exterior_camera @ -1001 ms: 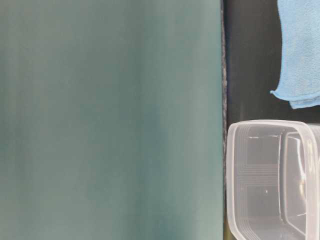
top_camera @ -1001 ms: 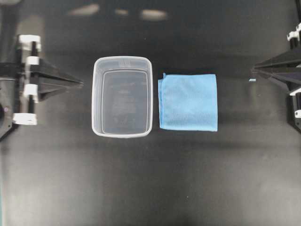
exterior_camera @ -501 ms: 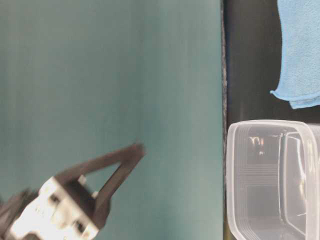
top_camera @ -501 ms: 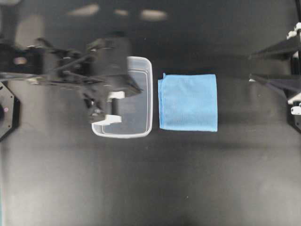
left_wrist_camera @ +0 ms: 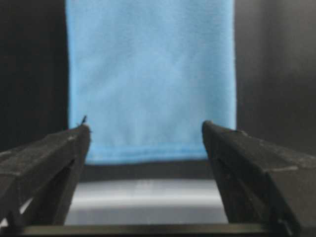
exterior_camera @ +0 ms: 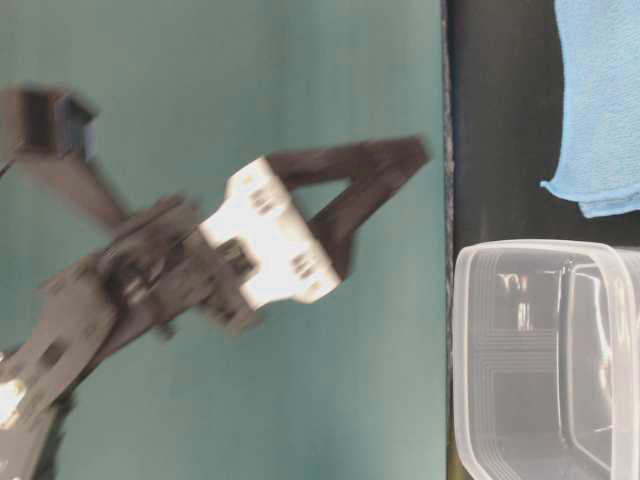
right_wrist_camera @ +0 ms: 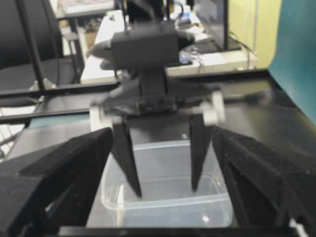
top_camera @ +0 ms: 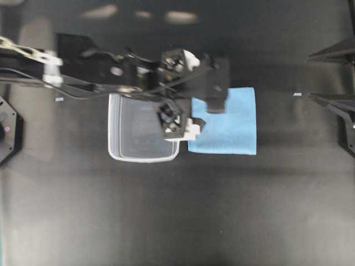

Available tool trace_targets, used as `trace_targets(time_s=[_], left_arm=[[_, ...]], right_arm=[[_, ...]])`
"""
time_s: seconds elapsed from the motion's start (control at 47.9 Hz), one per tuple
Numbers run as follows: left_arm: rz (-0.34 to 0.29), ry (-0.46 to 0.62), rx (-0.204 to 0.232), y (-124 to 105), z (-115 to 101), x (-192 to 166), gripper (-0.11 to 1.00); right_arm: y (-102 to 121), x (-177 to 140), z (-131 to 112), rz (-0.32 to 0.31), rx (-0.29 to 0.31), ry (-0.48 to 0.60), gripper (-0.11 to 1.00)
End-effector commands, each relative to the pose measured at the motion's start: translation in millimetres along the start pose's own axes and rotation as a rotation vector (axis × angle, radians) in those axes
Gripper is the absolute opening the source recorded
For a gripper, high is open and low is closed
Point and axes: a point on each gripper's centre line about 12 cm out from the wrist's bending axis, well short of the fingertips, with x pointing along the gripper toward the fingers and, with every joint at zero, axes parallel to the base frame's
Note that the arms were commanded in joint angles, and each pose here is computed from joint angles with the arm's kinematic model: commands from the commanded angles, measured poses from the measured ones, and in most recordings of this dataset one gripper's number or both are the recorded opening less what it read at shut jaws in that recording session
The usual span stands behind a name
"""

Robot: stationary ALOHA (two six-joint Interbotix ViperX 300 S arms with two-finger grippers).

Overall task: Place the blue towel into the container with the left arm.
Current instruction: 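Lower the open left gripper onto the blue towel and close it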

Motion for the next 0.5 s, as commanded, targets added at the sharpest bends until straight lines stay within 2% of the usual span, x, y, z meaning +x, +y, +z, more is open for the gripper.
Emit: trace_targets(time_s=[0.0,0.25,0.48], left_arm=[[0.001,0.011,0.006,1.1,6.3,23.4,0.91],[-0.014,0.123,0.009,-4.2,-6.6,86.2,0.90],[-0.028,0.220,0.018,-11.8,-24.6,119.4,0.90]], right_arm=[[0.0,-1.9,5.3,-0.001,0.008,-0.015,0.78],[0.1,-5.6,7.5,0.000,0.008,-0.028,0.78],[0.1,-5.6,7.5,0.000,0.008,-0.028,0.78]])
